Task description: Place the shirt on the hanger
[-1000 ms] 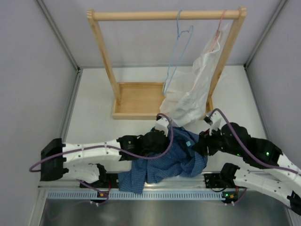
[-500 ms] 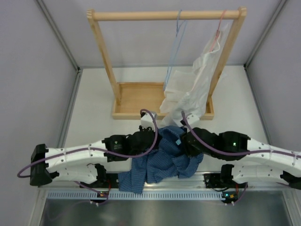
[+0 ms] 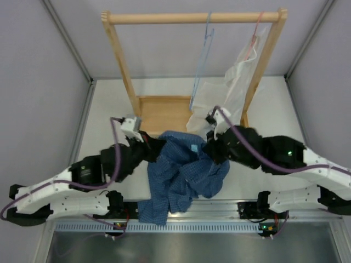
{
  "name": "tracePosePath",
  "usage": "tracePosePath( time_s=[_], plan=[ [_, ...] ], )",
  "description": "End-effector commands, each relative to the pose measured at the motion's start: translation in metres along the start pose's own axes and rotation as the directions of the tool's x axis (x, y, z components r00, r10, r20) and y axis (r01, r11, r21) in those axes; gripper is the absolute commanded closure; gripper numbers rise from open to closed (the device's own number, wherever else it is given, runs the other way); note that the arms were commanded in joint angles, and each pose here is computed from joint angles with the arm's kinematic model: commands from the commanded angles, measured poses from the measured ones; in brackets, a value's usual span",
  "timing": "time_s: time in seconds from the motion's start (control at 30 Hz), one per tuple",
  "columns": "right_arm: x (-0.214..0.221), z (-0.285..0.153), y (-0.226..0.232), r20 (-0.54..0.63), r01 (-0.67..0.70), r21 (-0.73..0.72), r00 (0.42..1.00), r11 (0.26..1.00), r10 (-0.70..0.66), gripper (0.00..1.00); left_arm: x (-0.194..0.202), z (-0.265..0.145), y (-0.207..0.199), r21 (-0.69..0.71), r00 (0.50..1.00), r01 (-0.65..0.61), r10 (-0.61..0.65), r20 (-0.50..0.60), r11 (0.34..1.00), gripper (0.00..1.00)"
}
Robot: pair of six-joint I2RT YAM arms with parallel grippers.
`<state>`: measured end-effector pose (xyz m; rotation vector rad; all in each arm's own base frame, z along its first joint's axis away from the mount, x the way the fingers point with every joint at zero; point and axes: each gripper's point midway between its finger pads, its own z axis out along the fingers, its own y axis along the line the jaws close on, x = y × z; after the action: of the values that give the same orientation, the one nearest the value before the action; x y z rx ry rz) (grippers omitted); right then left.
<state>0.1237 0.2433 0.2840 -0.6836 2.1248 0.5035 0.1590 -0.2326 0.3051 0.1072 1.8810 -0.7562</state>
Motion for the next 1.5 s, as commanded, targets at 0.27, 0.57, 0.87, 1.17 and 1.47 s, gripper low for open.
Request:
tracePosePath(
  time_s=[0.27, 0.57, 0.87, 1.17, 1.47],
  plan=[
    [-0.255, -0.146, 0.058, 0.583, 0.197, -0.209, 0.812, 0.958, -0.040, 1.00, -0.261, -0.125, -0.090, 0.287, 0.839, -0.310, 0.119, 0.531, 0.907, 1.00],
    [-0.080, 0.007, 0.007, 0.201, -0.019, 0.071, 0.980, 0.997, 0.005, 1.00, -0.052, -0.002, 0.023, -0.099, 0.975, -0.150, 0.164, 0.150, 0.984, 1.00],
    [0.059, 0.079, -0.042, 0.024, -0.207, 0.158, 0.978, 0.965, 0.206, 1.00, 0.086, 0.024, 0.100, -0.337, 0.996, -0.044, 0.016, -0.084, 0.940, 1.00],
    [0.030, 0.054, 0.010, 0.113, -0.044, -0.233, 0.991, 0.971, 0.072, 0.53, 0.073, 0.030, 0.064, -0.210, 0.993, -0.052, 0.029, -0.111, 0.976, 1.00],
    [0.010, 0.082, 0.029, 0.121, 0.247, -0.257, 0.967, 0.934, -0.223, 0.40, 0.069, 0.020, 0.034, -0.060, 0.986, -0.021, 0.010, -0.166, 0.998, 1.00]
  ],
)
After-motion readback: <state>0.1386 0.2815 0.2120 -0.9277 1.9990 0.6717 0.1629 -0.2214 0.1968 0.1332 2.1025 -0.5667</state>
